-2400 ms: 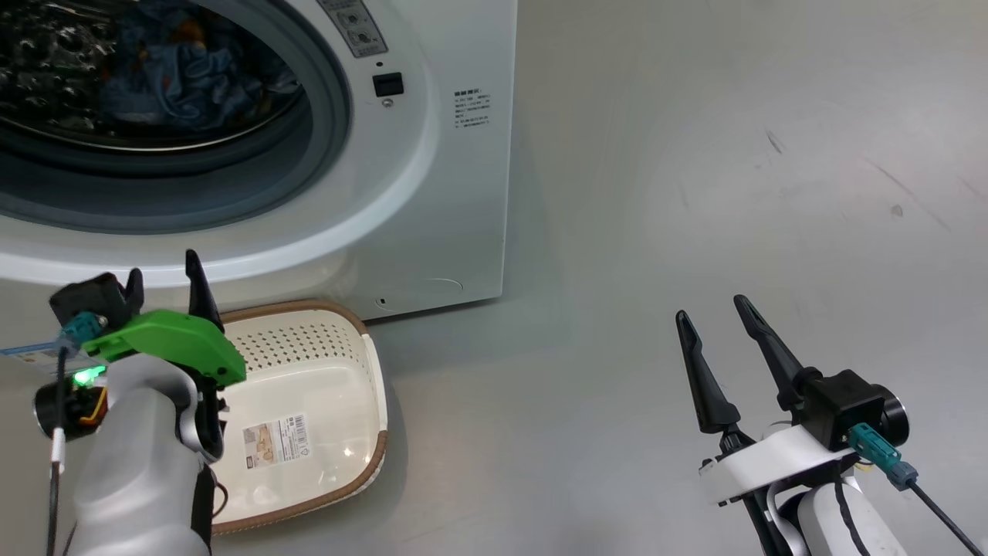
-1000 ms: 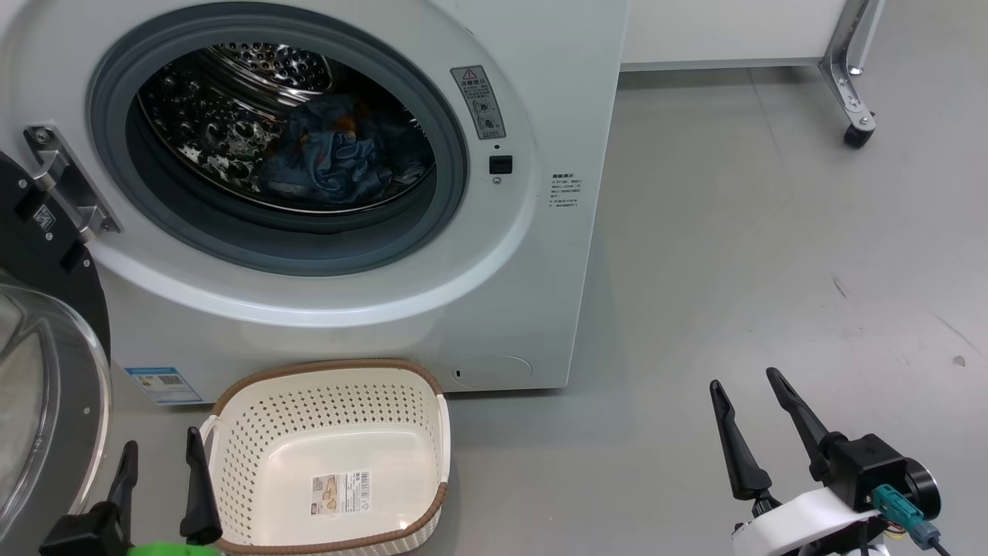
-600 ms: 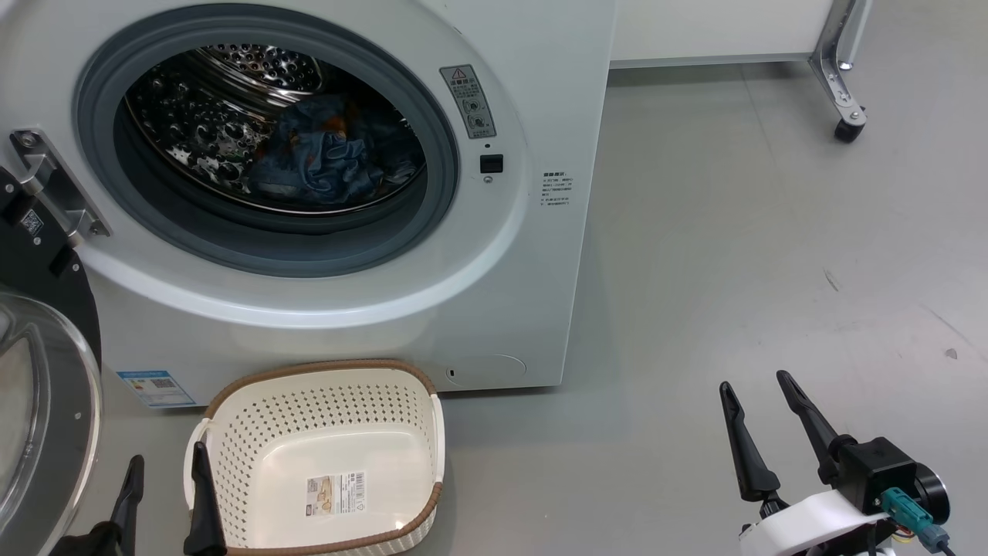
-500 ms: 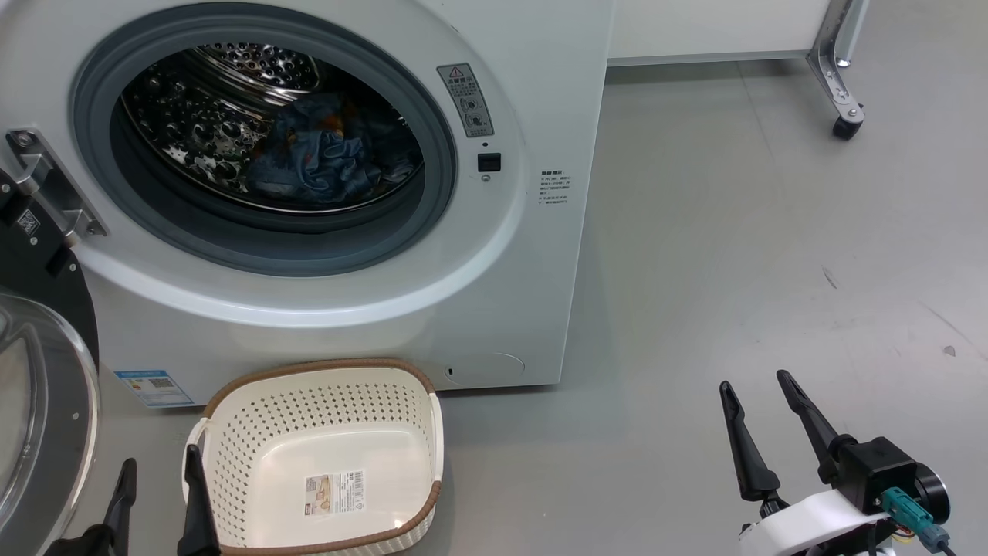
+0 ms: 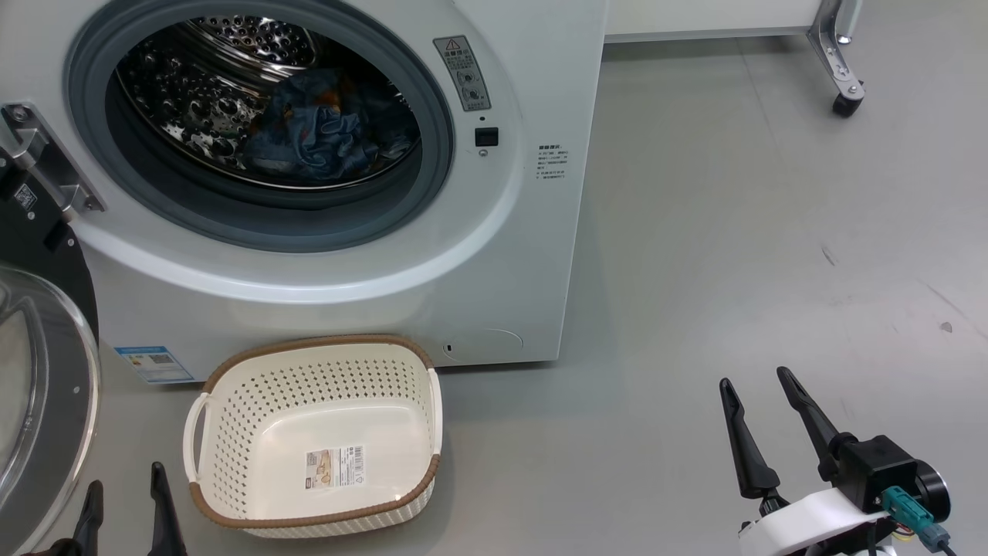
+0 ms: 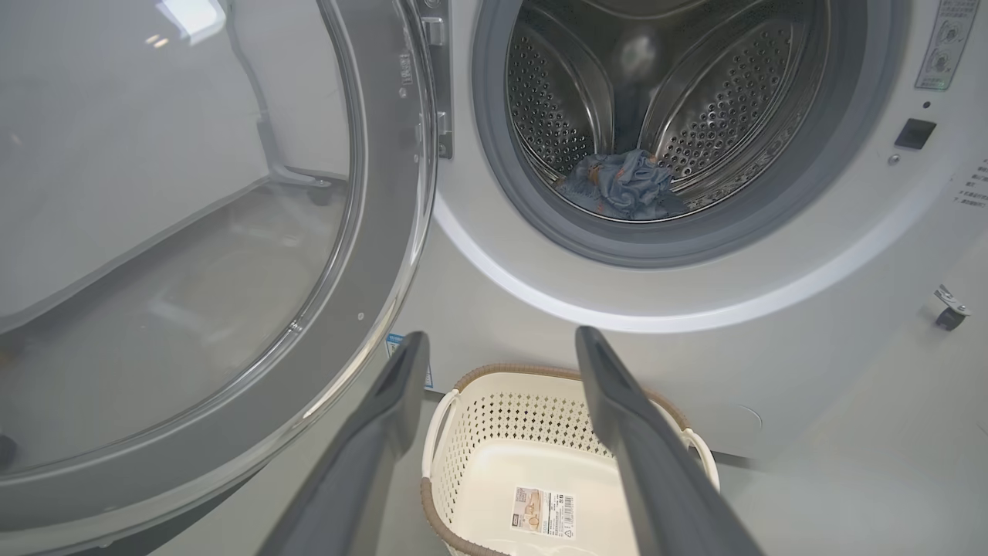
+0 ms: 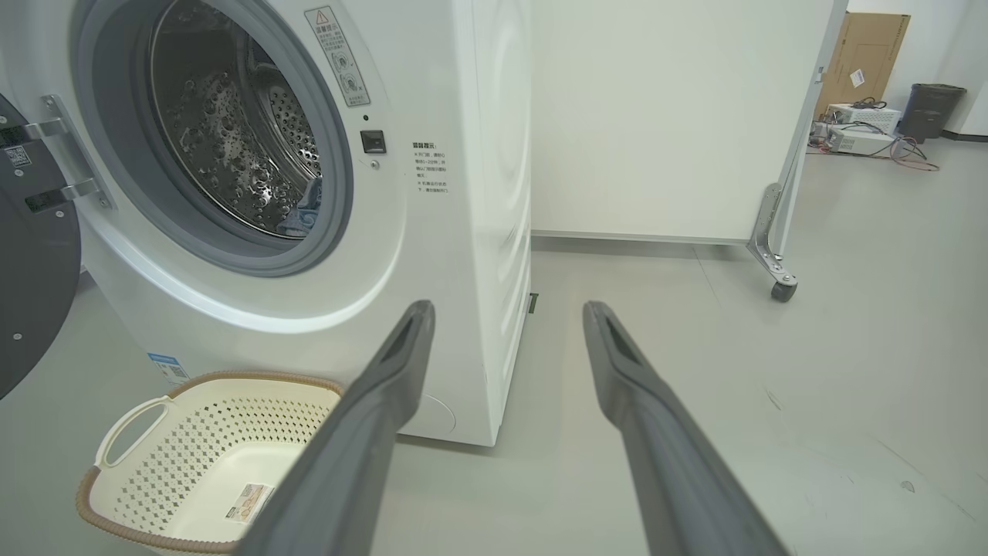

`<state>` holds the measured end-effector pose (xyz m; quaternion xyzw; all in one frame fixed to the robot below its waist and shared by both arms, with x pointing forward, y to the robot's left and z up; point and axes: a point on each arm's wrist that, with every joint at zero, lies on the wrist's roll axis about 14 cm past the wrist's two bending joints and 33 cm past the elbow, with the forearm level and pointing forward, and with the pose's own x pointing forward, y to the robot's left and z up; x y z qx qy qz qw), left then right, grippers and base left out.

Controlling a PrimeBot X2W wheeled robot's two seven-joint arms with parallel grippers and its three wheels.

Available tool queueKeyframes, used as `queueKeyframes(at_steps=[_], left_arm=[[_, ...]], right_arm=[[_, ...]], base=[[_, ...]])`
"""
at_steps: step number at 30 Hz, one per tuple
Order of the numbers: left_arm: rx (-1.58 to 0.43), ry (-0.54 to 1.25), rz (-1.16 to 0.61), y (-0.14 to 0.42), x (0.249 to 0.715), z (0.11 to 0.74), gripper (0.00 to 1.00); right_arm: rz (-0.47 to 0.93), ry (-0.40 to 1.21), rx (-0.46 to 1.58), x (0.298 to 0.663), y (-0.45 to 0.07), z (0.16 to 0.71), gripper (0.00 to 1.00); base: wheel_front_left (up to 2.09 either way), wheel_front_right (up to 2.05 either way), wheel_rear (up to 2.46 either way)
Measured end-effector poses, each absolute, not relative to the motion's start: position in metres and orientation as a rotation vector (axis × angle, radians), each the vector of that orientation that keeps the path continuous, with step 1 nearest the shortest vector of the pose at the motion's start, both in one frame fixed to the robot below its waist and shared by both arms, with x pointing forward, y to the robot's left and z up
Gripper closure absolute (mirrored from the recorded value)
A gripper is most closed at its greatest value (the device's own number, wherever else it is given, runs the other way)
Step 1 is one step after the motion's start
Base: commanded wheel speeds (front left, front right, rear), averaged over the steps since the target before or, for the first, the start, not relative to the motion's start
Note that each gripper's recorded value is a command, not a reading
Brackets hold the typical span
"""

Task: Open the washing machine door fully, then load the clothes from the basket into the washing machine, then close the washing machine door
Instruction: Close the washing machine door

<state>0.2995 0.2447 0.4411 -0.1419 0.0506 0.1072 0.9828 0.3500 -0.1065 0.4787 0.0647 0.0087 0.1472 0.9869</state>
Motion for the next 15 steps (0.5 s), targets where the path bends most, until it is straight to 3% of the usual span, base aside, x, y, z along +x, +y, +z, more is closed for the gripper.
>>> queueKeyframes(at_steps=[15], left_arm=[[-0.284, 0.089, 0.209, 0.2451, 0.3047, 0.4446, 0.00]], right_arm=[[0.301, 0.021, 0.125, 0.3505, -0.1045, 0.4776, 0.00]], base=[[-0.64, 0.64, 0.00]])
